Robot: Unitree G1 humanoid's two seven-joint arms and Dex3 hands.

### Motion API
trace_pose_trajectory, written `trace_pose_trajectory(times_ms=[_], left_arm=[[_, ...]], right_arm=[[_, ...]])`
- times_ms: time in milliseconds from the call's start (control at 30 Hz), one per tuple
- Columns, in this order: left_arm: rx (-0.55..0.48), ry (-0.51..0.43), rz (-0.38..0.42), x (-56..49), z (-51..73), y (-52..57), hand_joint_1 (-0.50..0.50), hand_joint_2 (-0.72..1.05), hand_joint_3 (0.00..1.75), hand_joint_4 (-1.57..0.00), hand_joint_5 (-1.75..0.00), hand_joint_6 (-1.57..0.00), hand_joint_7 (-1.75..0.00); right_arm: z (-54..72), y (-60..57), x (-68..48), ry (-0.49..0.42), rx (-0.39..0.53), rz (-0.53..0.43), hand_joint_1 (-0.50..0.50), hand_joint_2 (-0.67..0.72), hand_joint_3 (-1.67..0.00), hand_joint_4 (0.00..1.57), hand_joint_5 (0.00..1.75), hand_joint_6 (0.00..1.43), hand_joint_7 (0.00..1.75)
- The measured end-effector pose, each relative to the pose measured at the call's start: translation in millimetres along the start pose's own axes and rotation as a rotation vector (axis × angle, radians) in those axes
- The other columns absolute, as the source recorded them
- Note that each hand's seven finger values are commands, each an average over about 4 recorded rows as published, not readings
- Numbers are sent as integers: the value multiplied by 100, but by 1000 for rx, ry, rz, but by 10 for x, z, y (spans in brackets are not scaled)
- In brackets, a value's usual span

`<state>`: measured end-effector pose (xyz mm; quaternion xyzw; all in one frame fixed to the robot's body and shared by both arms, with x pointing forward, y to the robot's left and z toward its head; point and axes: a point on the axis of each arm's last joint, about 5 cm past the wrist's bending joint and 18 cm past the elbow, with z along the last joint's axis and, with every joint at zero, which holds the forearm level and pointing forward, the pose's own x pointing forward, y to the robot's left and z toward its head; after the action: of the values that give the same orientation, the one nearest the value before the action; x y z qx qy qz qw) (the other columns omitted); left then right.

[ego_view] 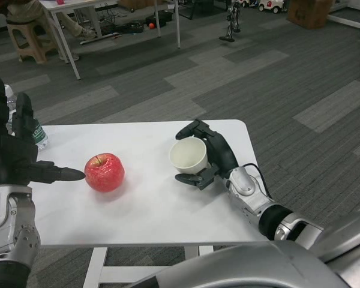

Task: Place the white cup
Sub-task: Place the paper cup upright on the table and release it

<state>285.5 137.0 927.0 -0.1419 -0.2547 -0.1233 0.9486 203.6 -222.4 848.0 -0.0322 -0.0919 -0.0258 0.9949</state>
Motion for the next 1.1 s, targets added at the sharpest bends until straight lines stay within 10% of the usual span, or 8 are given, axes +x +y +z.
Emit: trace_pose_trajectory(times_ms=[333, 567, 1100], left_arm=[[0, 3, 2, -9, -4, 2, -50, -19, 9, 0, 0, 0, -7], [-1, 4, 3, -10, -7, 1, -50, -19, 9, 0, 0, 0, -7], [-1, 8, 2, 13, -14, -5, -50, -19, 9, 0, 0, 0, -7]], right_arm=[[-9, -90, -63, 3, 4, 0, -19, -3, -119, 88, 141, 49, 154], [-63, -139, -126, 69, -19, 79, -39, -3, -85, 4, 51, 0, 93], [-71, -160, -129, 79, -25, 155, -46, 20, -44, 0, 0, 0, 35]])
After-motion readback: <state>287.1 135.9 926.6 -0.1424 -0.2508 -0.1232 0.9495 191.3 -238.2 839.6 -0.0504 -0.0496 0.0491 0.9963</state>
